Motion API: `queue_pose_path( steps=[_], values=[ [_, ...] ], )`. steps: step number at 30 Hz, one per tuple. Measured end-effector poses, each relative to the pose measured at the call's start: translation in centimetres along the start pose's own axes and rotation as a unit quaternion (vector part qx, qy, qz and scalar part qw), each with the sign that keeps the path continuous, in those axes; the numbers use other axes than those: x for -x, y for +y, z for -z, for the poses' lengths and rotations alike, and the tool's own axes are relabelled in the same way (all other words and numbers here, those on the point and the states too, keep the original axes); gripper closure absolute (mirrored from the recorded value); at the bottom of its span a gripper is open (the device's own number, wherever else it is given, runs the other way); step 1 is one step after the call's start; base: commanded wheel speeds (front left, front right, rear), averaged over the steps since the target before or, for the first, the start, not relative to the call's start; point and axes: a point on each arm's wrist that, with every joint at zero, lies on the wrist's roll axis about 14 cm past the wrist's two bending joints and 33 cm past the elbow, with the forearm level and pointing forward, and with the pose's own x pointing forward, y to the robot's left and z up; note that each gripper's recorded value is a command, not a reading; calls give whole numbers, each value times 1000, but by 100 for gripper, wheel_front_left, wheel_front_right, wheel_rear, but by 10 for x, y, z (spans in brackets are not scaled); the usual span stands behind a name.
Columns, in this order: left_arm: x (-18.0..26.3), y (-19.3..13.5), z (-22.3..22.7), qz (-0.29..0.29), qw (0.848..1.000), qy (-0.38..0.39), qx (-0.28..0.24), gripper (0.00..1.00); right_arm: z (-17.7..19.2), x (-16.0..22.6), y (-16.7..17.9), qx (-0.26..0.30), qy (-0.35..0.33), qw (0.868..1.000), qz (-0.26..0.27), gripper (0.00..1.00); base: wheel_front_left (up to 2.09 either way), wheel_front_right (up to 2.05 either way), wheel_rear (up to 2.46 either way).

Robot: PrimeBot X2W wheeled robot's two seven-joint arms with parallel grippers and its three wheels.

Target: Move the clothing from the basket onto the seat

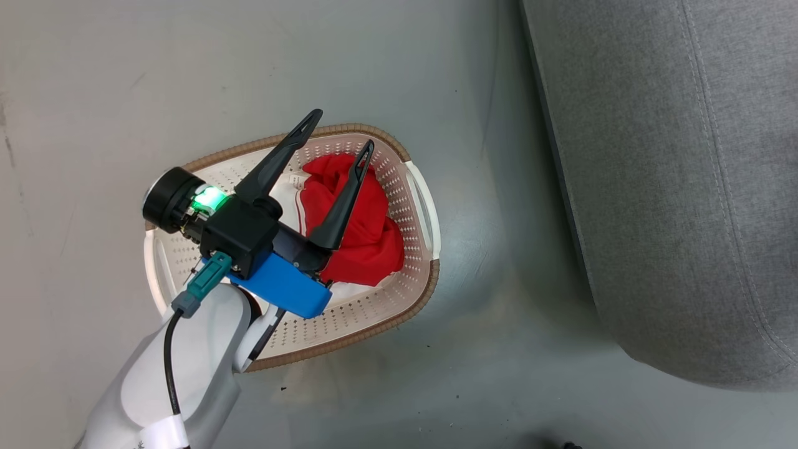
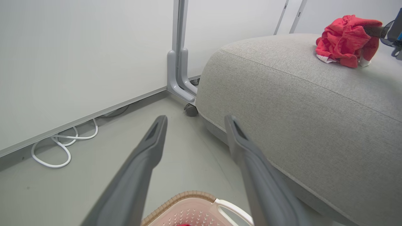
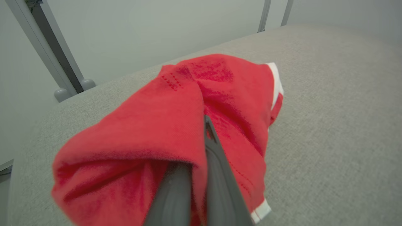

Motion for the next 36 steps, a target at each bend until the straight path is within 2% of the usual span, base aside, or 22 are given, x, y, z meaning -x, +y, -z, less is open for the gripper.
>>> queue_pose_path(
  steps=[3,6,7,8,9,10,26,36],
  values=[
    [1,2,1,-1,1000,2,-1,0,13,5,-2,-13,13,1000,9,100,0,0,0],
    [0,1,0,0,1000,1,-2,0,12,7,-4,-15,11,1000,13,100,0,0,0],
    [-1,1,0,0,1000,1,-2,0,12,8,-4,-15,11,1000,13,96,0,0,0],
    [-1,0,-1,1,1000,0,-3,0,10,9,-4,-15,9,1000,13,62,0,0,0],
    [-2,-1,-2,3,1000,-1,-3,0,9,10,-4,-16,7,1000,12,35,0,0,0],
    [-2,-3,-2,5,1000,-1,-3,0,7,10,-4,-15,5,1000,12,2,0,0,0],
    [-3,-16,-21,11,1000,-15,-3,0,-11,20,-6,-6,-6,1000,1,0,0,0,0],
    [10,-26,-42,-10,1000,-26,8,0,-20,39,-4,6,-4,1000,-25,0,0,0,0]
  ],
)
